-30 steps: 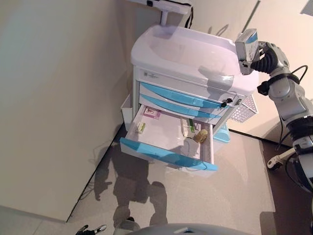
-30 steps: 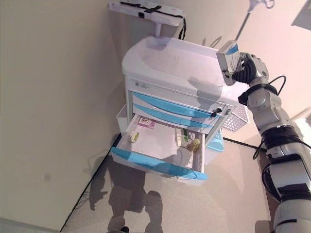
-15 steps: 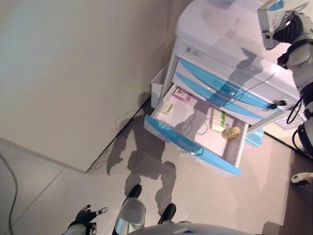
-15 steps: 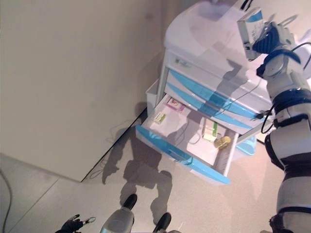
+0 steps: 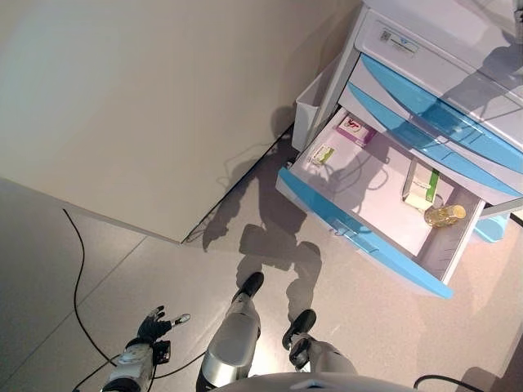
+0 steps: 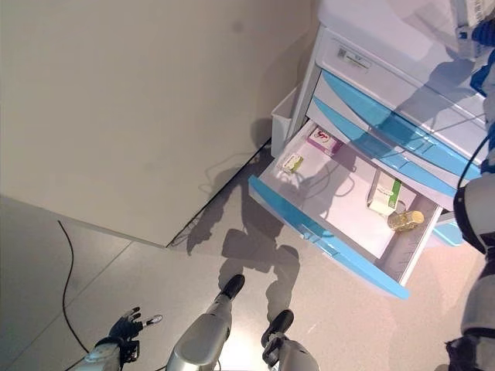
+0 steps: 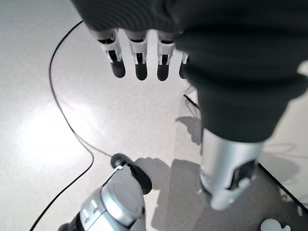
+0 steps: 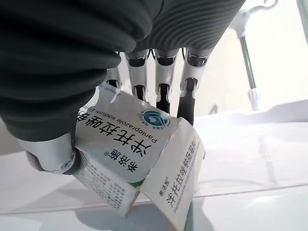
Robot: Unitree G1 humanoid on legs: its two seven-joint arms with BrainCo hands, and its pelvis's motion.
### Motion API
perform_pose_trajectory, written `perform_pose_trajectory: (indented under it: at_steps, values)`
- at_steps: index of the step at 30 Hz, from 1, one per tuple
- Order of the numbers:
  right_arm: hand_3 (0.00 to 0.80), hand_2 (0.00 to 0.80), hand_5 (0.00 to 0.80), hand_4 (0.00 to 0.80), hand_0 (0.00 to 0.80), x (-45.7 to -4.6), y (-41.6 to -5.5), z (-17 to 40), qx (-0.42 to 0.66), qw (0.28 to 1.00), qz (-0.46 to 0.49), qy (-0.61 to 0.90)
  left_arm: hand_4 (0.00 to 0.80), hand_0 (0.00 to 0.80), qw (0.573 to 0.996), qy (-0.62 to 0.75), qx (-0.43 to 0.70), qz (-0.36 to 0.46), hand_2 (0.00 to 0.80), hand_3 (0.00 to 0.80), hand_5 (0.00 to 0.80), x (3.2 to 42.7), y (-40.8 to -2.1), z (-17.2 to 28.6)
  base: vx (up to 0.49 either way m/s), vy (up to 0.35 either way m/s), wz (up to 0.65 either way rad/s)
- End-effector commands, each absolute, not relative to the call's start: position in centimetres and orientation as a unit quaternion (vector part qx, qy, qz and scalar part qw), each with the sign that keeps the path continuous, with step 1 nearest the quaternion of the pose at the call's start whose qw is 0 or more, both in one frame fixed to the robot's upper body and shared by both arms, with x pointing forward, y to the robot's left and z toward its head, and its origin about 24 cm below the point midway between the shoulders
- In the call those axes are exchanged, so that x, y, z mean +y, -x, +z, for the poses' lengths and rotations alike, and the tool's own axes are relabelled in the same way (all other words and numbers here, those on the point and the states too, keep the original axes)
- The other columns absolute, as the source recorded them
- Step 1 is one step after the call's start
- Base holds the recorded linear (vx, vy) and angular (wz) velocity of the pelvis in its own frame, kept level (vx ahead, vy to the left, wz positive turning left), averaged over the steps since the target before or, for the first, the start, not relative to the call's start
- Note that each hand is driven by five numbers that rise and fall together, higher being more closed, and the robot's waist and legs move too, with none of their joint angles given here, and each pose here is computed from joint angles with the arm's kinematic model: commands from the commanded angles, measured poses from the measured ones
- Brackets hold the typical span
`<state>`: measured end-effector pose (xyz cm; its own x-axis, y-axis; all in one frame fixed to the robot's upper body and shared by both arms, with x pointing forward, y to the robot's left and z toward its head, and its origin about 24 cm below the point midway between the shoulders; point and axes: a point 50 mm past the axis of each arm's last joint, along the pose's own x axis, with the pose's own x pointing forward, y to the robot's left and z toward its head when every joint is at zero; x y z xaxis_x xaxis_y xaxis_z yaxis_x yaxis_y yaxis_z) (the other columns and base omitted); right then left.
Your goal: Open the drawer and pick up the medicine
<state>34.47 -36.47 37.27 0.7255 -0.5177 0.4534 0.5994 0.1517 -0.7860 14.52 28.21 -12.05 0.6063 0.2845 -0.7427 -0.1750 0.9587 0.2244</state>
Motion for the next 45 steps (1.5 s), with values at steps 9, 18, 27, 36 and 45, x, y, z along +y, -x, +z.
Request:
perform_pose_trajectory:
  at_steps: [9, 18, 27, 36, 45]
  values:
    - [0.8, 0.8, 0.8, 0.8, 0.8, -37.8, -31.8, 40.9, -0.023, 0.67, -0.424, 0.609, 0.0, 0.0, 0.91, -0.06, 0.392, 0.125, 0.0, 0.0, 0.0, 28.4, -16.0, -11.1, -0.024, -0.049, 0.07]
    - [0.8, 0.8, 0.8, 0.8, 0.8, -37.1, -31.0, 43.3, -0.022, 0.614, -0.439, 0.655, 0.0, 0.0, 0.907, -0.054, 0.398, 0.127, 0.0, 0.0, 0.0, 28.0, -15.7, -11.4, -0.002, -0.028, -0.02]
    - [0.0, 0.0, 0.0, 0.0, 0.0, -34.7, -31.7, 45.1, -0.047, 0.598, -0.42, 0.681, 0.0, 0.0, 0.901, -0.045, 0.402, 0.157, 0.0, 0.0, 0.0, 29.0, -15.1, -11.4, -0.004, -0.017, -0.12]
    - [0.0, 0.0, 0.0, 0.0, 0.0, -34.0, -32.7, 44.2, -0.043, 0.607, -0.399, 0.686, 0.0, 0.0, 0.903, -0.04, 0.4, 0.153, 0.0, 0.0, 0.0, 28.5, -15.4, -11.5, 0.001, -0.002, -0.15]
    - [0.0, 0.0, 0.0, 0.0, 0.0, -32.6, -33.4, 44.5, -0.067, 0.616, -0.392, 0.68, 0.0, 0.0, 0.898, -0.038, 0.406, 0.167, 0.0, 0.0, 0.0, 28.8, -15.2, -11.6, 0.0, 0.0, 0.0]
